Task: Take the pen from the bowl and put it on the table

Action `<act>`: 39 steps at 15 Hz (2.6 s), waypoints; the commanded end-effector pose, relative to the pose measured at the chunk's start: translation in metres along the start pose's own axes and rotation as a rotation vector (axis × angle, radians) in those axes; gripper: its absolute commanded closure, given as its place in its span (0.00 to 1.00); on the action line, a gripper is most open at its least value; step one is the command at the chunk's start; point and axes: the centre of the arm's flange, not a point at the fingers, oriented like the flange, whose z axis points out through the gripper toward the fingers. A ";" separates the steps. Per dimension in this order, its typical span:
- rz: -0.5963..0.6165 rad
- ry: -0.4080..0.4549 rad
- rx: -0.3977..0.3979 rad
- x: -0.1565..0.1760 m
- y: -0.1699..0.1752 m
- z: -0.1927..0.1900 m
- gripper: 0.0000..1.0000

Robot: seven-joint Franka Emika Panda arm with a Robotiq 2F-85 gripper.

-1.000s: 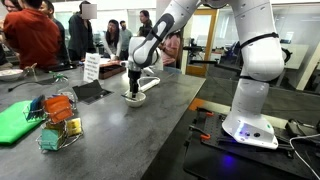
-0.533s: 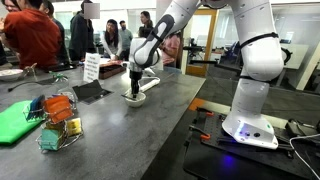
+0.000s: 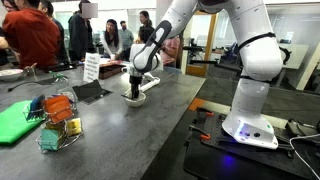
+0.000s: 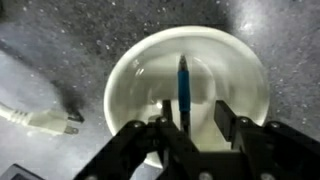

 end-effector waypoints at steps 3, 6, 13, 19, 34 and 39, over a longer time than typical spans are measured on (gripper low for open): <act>0.027 0.024 -0.018 0.001 0.009 0.014 0.78; 0.025 0.031 -0.035 0.001 0.012 0.010 1.00; -0.009 -0.004 -0.063 0.014 -0.007 -0.023 0.97; -0.116 -0.166 -0.115 0.006 -0.041 -0.069 0.97; -0.837 -0.392 -0.109 -0.066 -0.097 -0.017 0.97; -0.997 -0.441 -0.099 -0.065 -0.107 0.000 0.62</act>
